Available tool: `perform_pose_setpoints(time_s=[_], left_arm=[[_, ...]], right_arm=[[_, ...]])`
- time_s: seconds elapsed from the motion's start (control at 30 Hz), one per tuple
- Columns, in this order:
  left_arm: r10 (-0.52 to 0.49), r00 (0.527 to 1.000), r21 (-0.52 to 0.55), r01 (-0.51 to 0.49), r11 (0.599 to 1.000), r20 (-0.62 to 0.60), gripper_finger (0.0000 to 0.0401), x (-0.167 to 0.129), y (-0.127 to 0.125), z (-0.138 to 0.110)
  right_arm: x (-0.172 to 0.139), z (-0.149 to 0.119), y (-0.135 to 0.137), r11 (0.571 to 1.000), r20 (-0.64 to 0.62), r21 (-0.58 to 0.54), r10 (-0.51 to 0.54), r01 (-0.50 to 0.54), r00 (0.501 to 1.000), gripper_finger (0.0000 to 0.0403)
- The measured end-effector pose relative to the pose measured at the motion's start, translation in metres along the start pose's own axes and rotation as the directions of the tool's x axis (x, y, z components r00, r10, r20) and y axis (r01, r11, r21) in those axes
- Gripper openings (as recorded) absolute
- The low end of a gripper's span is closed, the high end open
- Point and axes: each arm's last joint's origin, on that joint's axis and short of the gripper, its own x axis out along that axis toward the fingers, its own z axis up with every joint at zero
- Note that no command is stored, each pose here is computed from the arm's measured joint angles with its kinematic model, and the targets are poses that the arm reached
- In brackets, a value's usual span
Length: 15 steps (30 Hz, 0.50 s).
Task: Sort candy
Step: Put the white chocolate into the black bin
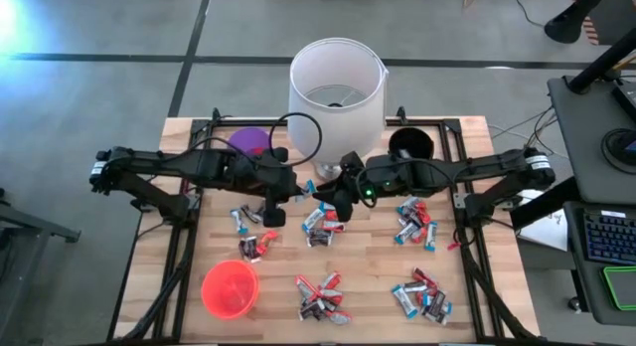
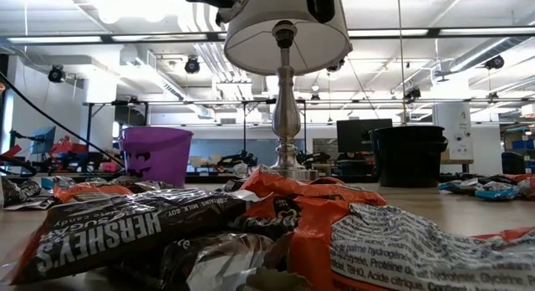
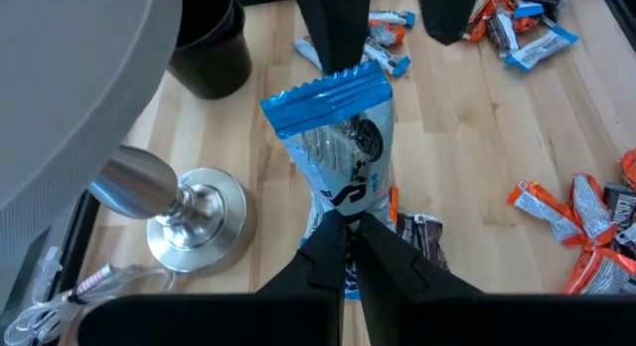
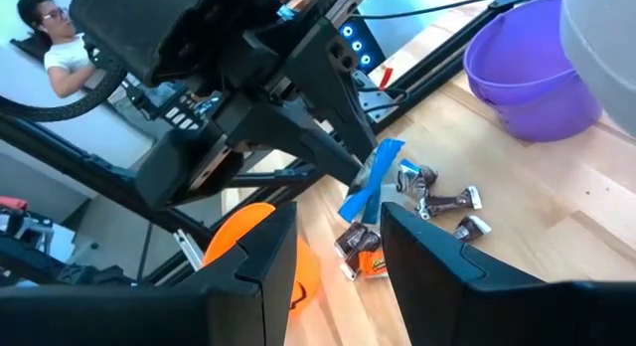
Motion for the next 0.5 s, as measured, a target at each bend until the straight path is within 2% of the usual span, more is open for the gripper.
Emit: perform_pose_setpoints(time_s=[0.17, 0.3, 0.5], left_arm=[[0.0, 1.0, 0.0, 0.0, 1.0, 0.003, 0.0, 0.0, 0.0, 0.0003], [0.0, 1.0, 0.0, 0.0, 1.0, 0.004, 0.0, -0.0001, 0.0, 0.0003], [0.003, 0.999, -0.007, -0.003, 1.0, 0.047, 0.0, -0.0003, 0.0004, 0.0043]], right_arm=[[0.0004, -0.0004, -0.0003, 1.0, -0.002, -0.002, -0.004, 0.004, 1.0, 0.0137], [0.0004, -0.0016, -0.0032, 0.998, 0.008, -0.005, -0.06, 0.06, 0.998, 0.0137], [0.0004, -0.0012, -0.003, 0.998, 0.013, -0.004, -0.058, 0.058, 0.998, 0.0137]])
